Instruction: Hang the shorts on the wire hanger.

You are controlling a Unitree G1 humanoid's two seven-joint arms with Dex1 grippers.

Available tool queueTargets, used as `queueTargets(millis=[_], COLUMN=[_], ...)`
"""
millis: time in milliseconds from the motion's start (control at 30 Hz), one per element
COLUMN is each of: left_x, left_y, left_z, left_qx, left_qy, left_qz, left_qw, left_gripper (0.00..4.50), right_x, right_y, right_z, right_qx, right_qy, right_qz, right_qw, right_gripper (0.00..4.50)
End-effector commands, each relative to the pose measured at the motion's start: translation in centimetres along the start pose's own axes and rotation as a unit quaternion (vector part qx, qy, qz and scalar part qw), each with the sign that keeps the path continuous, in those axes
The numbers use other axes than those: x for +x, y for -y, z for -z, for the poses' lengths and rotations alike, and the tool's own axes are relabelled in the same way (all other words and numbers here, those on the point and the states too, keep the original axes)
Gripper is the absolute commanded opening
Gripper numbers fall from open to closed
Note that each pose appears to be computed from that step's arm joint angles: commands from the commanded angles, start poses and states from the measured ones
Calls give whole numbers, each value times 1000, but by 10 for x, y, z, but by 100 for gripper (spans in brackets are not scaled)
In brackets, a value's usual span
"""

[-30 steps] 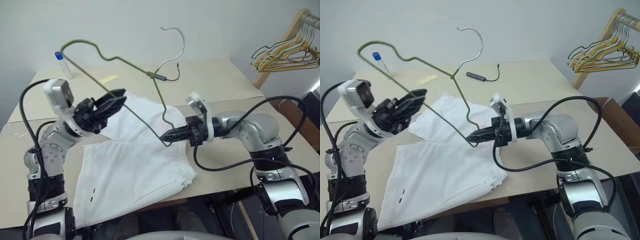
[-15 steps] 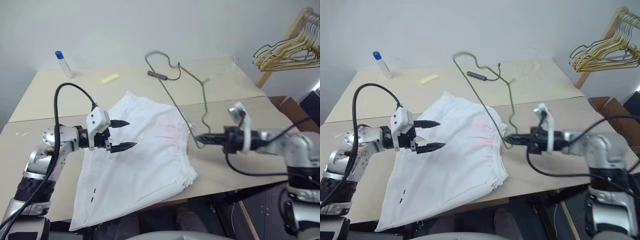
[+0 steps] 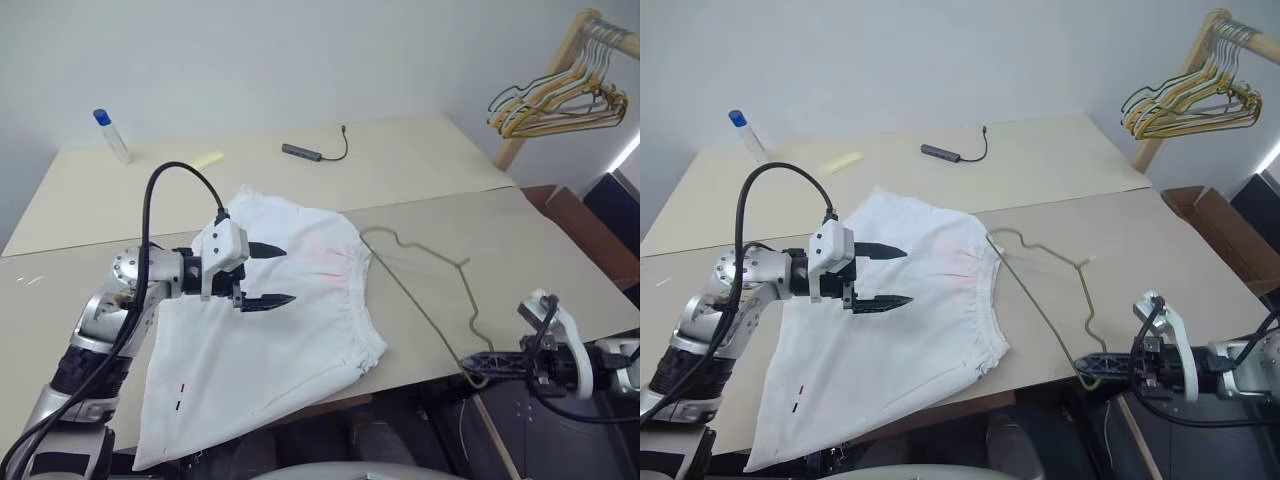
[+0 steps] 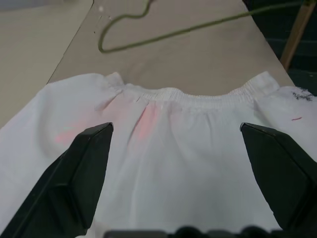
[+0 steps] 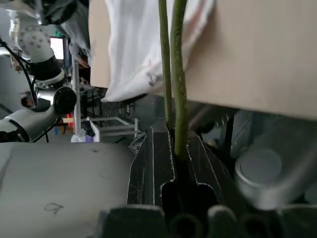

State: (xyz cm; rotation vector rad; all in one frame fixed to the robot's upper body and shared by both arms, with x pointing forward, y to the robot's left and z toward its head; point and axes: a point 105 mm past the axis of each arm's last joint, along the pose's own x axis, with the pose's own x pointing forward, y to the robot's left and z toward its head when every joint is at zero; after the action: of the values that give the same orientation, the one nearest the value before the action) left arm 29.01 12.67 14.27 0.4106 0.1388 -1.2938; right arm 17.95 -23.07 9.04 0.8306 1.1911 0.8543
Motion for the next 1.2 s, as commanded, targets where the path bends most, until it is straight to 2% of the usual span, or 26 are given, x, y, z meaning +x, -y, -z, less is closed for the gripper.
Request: queueTargets(millis=[33,533,1200], left_x=[0,4,7], left_y=[2,7,9], left_z=[-10,-6,2], left_qx=[28,39,43], left_qy=[2,-12,-22], left_qz=[9,24,18], left_qw=[1000,999,999], left_gripper=[447,447,447], right_x=[-7,9,6], right_y=[0,21,6], right_z=[-5,5,13], right_qx=[-2,10,-31], right_qy=[5,-20,-42], right_qz=[0,24,-7], right_qw=[1000,999,999], right_gripper=[0,0,0])
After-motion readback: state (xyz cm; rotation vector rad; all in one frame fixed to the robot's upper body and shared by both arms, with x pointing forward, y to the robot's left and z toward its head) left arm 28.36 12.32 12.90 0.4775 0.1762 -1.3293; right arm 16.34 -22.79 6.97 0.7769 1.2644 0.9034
